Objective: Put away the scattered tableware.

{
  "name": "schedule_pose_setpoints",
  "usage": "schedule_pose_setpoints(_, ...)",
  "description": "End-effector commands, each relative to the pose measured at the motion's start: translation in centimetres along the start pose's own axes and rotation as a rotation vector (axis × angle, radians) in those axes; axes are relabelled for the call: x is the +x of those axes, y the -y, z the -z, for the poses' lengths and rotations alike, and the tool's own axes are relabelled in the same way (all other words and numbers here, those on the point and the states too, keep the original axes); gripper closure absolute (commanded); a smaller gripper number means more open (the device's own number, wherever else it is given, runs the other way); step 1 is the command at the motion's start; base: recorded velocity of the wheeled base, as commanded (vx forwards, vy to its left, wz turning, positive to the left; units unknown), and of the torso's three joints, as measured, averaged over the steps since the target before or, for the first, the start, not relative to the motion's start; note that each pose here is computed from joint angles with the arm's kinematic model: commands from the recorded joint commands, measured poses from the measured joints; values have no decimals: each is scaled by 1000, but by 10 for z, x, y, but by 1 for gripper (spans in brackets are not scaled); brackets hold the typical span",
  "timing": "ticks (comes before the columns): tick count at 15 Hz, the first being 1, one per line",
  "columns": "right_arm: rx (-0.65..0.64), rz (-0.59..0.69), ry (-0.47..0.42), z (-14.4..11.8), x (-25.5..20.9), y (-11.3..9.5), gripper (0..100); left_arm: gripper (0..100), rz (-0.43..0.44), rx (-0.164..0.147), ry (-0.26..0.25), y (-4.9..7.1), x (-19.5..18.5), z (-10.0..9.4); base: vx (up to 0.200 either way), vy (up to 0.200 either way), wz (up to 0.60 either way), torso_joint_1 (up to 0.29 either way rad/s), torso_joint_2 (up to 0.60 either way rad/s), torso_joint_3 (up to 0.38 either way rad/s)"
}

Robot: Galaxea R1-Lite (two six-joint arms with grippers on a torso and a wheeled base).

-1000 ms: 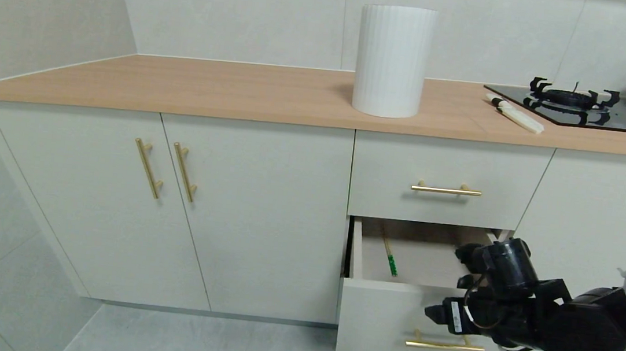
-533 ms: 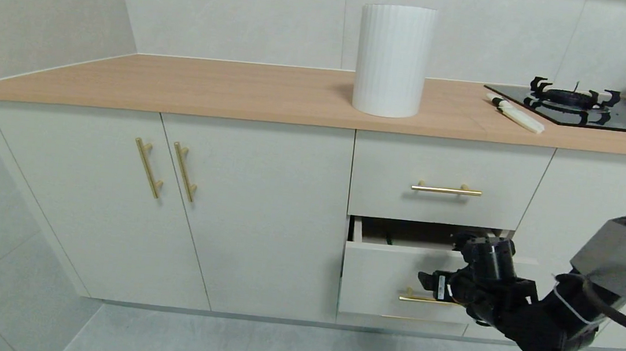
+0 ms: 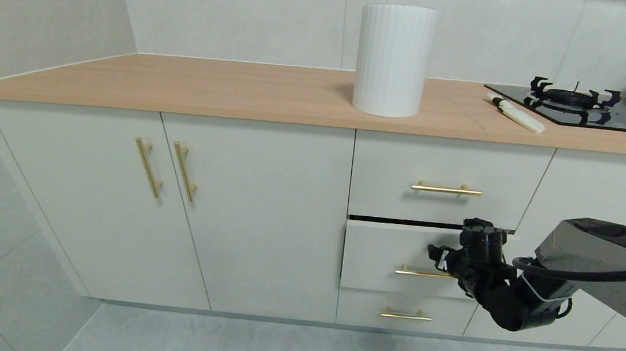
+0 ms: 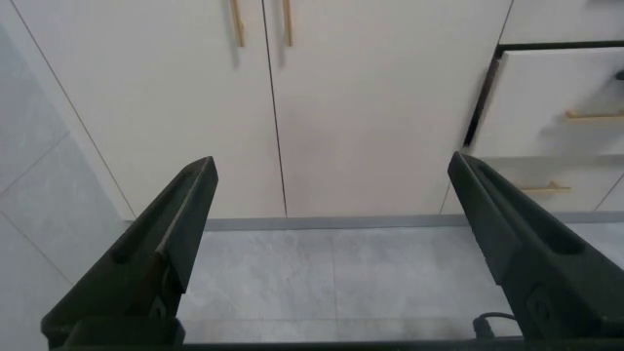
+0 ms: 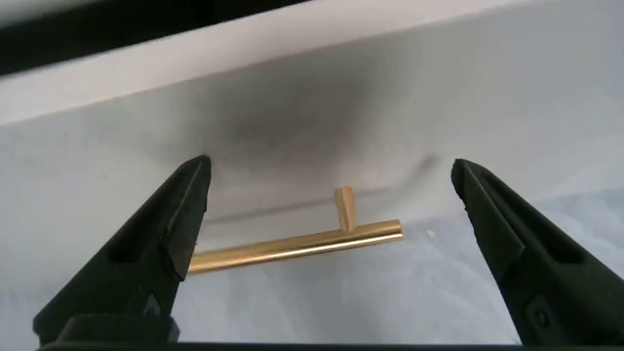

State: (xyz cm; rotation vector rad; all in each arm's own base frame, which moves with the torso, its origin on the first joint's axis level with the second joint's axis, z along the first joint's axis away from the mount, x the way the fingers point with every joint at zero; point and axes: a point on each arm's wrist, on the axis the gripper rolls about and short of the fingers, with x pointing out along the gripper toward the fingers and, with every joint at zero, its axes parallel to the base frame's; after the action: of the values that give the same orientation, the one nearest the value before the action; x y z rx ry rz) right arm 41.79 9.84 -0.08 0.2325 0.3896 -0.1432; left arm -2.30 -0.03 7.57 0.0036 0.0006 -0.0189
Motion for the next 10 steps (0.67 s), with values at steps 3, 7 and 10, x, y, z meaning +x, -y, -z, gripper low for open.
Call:
schedule_pose_setpoints(3, 101, 80, 95, -6, 38, 9, 0, 0, -1, 1, -1, 0, 0, 0, 0, 0, 0, 0, 0, 0)
schedule_pose_setpoints(7, 116, 96, 110, -12, 36, 13, 0, 0, -1, -1, -1, 0, 0, 0, 0, 0, 0, 0, 0, 0)
schedule_pose_setpoints(10, 60, 44, 15, -18, -28, 12, 0, 0, -1, -1, -1, 0, 0, 0, 0, 0, 0, 0, 0, 0)
